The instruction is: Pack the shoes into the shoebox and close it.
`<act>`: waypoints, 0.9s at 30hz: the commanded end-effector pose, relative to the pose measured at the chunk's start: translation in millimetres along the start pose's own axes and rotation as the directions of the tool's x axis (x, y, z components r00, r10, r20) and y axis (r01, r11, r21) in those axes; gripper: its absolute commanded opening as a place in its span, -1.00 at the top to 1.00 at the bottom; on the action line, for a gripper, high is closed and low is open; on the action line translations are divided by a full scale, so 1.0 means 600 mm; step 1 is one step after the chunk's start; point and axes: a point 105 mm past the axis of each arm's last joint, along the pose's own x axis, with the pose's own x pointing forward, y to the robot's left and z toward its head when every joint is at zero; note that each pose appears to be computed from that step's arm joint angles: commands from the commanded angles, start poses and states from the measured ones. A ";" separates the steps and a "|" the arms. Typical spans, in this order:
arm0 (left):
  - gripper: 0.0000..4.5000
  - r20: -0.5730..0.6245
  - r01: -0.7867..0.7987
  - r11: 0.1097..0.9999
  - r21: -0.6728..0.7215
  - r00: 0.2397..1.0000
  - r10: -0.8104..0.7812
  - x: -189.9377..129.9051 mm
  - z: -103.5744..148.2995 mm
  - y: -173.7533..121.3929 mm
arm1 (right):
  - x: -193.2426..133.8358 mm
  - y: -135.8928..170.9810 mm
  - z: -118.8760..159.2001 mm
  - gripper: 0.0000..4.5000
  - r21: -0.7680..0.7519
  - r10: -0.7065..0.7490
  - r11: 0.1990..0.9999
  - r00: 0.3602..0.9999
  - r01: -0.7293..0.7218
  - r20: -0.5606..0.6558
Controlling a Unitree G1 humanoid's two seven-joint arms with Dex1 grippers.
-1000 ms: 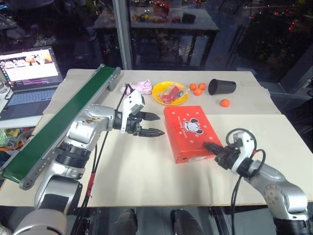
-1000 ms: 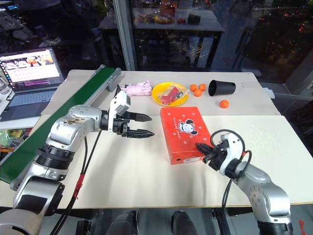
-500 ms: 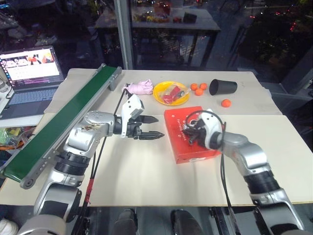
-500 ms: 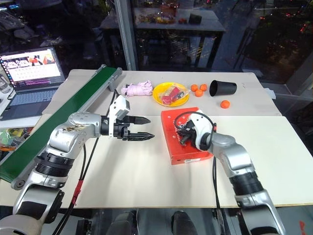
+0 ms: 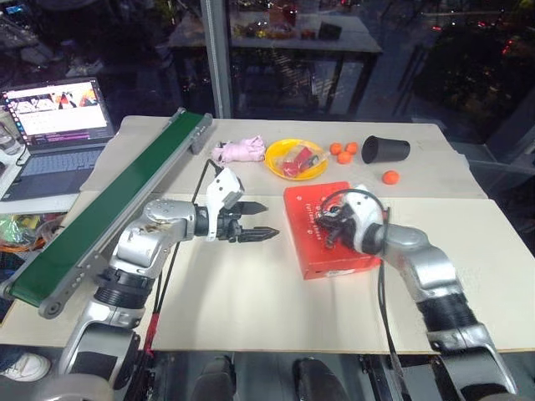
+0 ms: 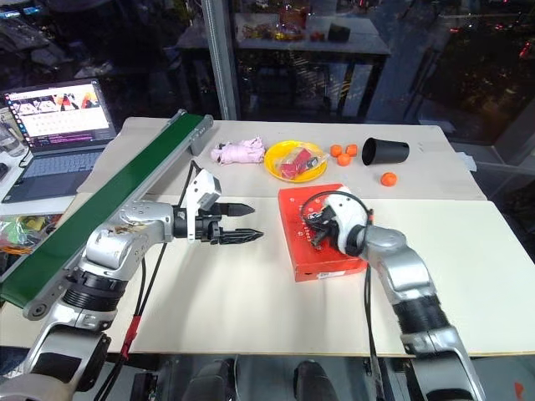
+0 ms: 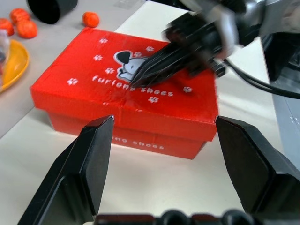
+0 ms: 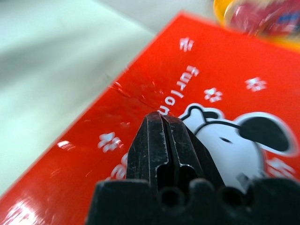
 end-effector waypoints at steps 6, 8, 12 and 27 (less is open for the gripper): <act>-0.62 0.144 -0.157 0.985 -0.067 0.976 0.165 -0.012 -0.022 0.018 | -0.186 -0.092 -0.016 0.97 0.027 -0.390 0.921 0.918 0.389 0.069; -0.62 0.166 -0.193 0.978 -0.084 0.965 0.205 -0.019 -0.030 0.024 | -0.206 -0.093 -0.041 0.69 0.064 -0.426 0.904 0.902 0.423 0.064; -0.62 0.150 -0.316 0.946 -0.067 0.935 0.322 -0.047 -0.075 0.040 | -0.238 -0.084 -0.089 0.08 0.112 -0.492 0.868 0.869 0.485 0.053; -0.62 0.047 -0.595 0.793 -0.134 0.795 0.605 -0.084 -0.229 0.003 | -0.218 -0.029 -0.212 -0.99 0.292 -0.619 0.752 0.785 0.590 0.006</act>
